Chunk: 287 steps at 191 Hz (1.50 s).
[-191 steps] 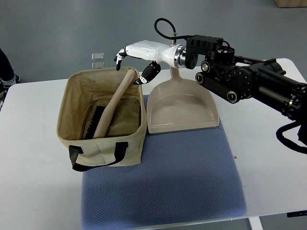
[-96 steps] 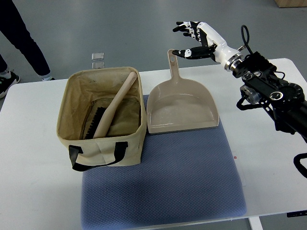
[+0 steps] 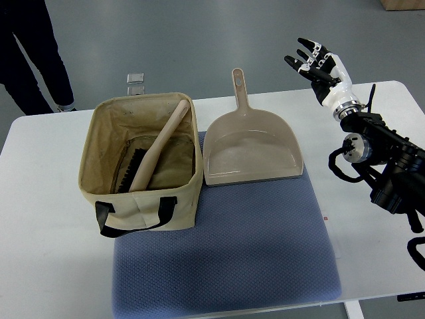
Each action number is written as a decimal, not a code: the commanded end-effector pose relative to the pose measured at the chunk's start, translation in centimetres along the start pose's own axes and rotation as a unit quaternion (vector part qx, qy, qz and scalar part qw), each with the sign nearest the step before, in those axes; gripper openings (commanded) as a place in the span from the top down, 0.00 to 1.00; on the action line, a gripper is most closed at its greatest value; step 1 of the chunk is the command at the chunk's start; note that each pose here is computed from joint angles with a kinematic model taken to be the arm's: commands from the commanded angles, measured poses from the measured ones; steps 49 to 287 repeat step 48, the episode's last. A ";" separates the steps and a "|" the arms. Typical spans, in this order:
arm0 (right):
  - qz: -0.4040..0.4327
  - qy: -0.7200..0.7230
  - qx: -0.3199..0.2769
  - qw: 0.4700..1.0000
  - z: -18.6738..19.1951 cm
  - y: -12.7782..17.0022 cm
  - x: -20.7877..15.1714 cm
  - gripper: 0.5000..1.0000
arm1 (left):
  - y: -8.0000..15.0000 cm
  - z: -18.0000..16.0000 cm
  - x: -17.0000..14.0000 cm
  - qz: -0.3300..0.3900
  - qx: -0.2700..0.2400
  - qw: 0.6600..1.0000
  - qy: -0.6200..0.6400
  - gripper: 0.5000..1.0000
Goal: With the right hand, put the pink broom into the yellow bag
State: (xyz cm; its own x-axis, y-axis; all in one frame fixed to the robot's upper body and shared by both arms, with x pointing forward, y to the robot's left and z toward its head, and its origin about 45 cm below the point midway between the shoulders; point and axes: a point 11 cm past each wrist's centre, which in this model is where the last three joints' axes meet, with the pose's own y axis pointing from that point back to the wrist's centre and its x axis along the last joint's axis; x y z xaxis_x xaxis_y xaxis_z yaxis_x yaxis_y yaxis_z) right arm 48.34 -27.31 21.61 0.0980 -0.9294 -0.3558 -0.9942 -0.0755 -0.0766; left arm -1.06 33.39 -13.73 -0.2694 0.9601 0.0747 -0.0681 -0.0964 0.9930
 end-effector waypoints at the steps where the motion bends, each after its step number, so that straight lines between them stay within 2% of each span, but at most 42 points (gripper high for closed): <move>1: 0.012 -0.016 0.008 1.000 -0.3 0.1 0.5 0.14 | 0.0 0.0 0.0 0.000 0.000 1.000 0.000 0.00; 287: 0.016 -0.020 0.005 1.000 0.2 0.4 0.7 0.14 | 0.0 0.0 0.0 0.000 0.000 1.000 0.000 0.00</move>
